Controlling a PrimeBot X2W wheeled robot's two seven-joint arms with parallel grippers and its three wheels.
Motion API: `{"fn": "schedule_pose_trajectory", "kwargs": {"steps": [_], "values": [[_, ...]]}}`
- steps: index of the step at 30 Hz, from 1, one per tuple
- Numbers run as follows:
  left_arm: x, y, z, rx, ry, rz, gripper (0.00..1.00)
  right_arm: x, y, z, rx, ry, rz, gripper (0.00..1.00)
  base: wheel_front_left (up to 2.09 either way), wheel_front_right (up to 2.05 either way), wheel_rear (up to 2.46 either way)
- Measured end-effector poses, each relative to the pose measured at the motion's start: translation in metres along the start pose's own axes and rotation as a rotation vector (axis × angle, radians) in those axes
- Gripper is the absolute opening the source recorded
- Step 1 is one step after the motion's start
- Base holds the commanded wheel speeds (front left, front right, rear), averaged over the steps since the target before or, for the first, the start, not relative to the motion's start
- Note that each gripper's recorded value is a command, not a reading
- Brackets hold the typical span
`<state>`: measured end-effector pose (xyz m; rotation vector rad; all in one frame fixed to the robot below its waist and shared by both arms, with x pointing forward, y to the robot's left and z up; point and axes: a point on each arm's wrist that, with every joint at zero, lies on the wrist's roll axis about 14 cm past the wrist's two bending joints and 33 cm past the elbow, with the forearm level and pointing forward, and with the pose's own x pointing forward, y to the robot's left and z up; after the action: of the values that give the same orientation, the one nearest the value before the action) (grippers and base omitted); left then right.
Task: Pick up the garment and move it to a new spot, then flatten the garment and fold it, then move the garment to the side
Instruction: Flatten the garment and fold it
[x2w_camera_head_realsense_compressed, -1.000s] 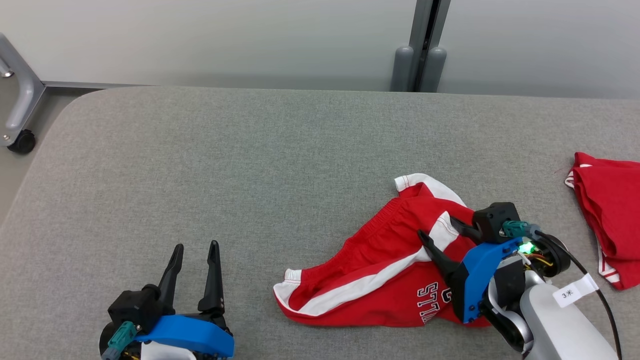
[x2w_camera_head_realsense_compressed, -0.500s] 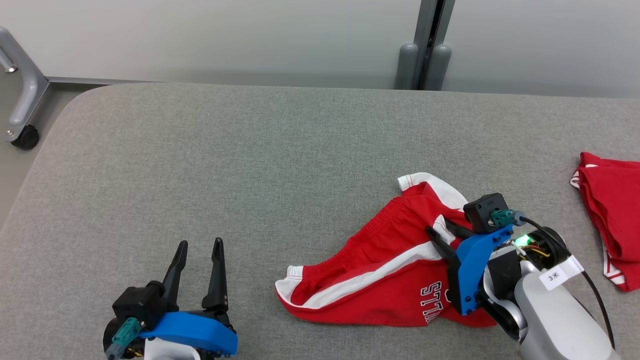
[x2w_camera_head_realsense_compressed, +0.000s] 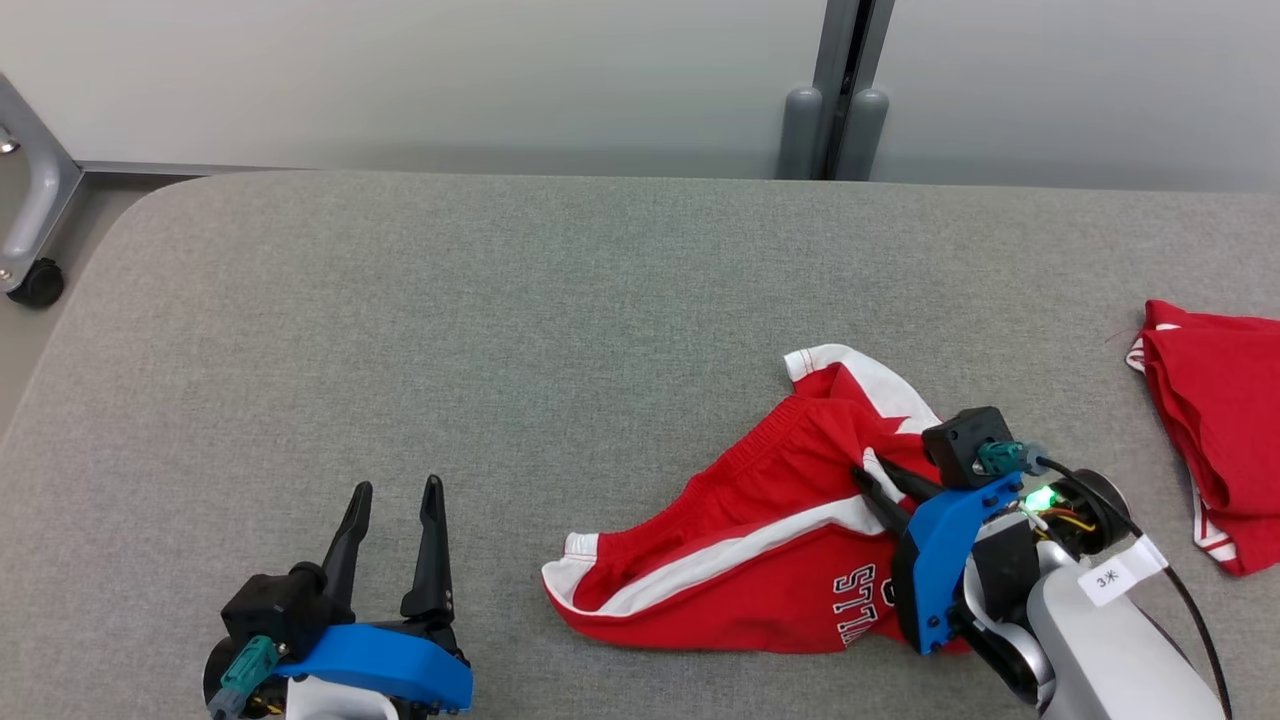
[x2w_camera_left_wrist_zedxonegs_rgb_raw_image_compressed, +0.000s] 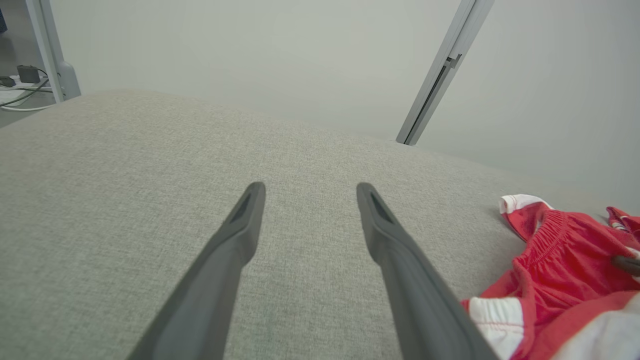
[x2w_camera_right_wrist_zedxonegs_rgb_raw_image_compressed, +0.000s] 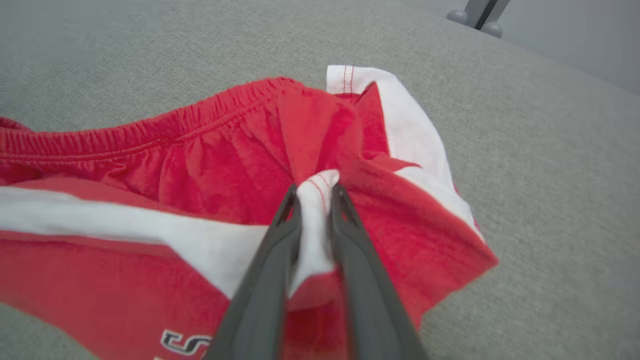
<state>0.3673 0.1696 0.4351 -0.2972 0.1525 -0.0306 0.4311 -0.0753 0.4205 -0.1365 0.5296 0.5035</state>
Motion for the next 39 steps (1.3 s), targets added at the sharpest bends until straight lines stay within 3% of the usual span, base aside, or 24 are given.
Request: {"fn": "schedule_pose_trajectory", "kwargs": {"steps": [4,9,23,39], "values": [[0.0,-0.001,0.0,0.0,-0.002,-0.003,1.0,-0.004,0.009,-0.004,0.0,0.005,0.018,0.24,0.0,0.0,0.0],[-0.001,-0.001,0.0,0.001,0.001,-0.004,1.0,-0.01,0.012,-0.004,-0.002,0.0,0.024,0.09,0.0,0.0,0.0],[-0.004,-0.003,-0.001,0.004,0.003,-0.012,1.0,-0.031,0.027,-0.009,0.001,-0.018,0.036,0.09,0.0,0.0,0.0],[-0.003,-0.005,-0.003,0.005,0.01,-0.021,1.0,-0.049,0.041,-0.012,0.014,-0.034,0.04,0.23,0.0,0.0,0.0]]}}
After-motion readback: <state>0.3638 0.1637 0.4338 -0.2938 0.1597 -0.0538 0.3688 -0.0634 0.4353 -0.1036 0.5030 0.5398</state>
